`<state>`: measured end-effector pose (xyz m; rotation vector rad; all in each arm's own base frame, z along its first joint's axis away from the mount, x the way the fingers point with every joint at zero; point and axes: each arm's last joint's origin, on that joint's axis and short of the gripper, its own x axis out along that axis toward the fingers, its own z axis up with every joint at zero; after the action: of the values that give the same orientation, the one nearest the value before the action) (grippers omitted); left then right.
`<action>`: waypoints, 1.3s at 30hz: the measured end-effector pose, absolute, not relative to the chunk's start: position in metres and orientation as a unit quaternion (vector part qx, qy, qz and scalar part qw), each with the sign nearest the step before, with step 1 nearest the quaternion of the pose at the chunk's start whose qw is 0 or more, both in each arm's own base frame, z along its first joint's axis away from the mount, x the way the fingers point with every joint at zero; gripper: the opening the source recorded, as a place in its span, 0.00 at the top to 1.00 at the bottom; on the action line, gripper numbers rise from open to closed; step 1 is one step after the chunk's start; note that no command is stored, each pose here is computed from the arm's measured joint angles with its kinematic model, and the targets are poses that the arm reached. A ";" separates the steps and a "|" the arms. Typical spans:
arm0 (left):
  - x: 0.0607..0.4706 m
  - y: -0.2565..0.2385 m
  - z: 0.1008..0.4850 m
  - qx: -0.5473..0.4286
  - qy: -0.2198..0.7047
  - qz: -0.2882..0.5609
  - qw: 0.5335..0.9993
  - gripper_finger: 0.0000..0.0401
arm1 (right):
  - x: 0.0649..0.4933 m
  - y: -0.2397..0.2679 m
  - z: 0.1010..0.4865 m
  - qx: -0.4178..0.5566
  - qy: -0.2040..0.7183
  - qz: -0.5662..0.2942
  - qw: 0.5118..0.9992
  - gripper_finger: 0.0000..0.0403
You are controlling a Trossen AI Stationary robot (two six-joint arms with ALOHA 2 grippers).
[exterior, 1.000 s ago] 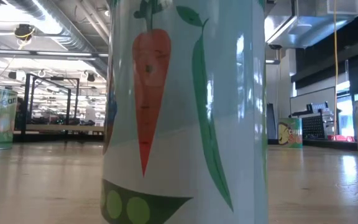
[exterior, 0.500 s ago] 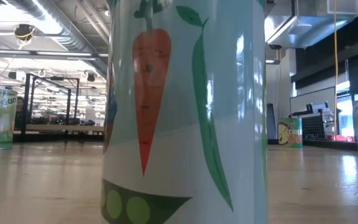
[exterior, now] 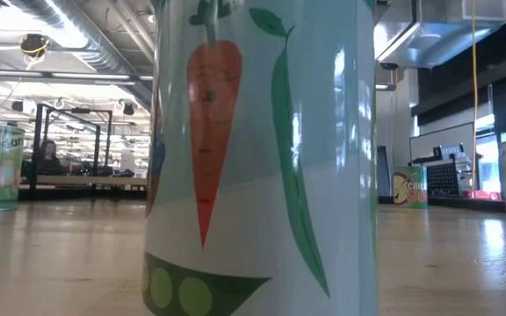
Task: Pick and place cans onto a shelf
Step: Put the top canned pears on the shelf
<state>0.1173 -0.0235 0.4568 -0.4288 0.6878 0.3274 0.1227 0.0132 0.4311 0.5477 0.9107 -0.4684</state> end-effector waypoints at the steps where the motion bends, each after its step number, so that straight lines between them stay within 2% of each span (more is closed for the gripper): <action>1: 0.117 -0.024 0.457 -0.210 0.333 0.160 0.905 1.00 | 0.126 0.012 0.427 0.268 0.434 -0.236 0.827 0.97; 7: 0.119 -0.024 0.456 -0.216 0.333 0.163 0.903 1.00 | 0.154 -0.004 0.395 0.327 0.434 -0.358 0.759 0.97; 10: 0.118 -0.024 0.457 -0.216 0.332 0.163 0.904 1.00 | 0.172 -0.015 0.381 0.324 0.425 -0.382 0.754 0.97; 23: 0.118 -0.024 0.457 -0.185 0.337 0.153 0.910 1.00 | 0.255 -0.039 0.353 0.292 0.266 -0.377 0.838 0.97; 30: 0.118 -0.024 0.457 -0.184 0.337 0.153 0.911 1.00 | 0.283 -0.058 0.351 0.150 0.237 -0.349 0.895 0.97; 35: 0.118 -0.024 0.457 -0.184 0.337 0.152 0.911 1.00 | 0.294 -0.070 0.350 0.136 0.233 -0.300 0.915 0.97; 39: 0.118 -0.024 0.456 -0.184 0.338 0.152 0.911 1.00 | 0.294 -0.089 0.340 0.187 0.256 -0.280 0.906 0.98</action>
<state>0.1184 -0.0238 0.4565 -0.3784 0.6959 0.3144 0.2940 -0.0894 0.3402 0.3864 0.5287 -0.5793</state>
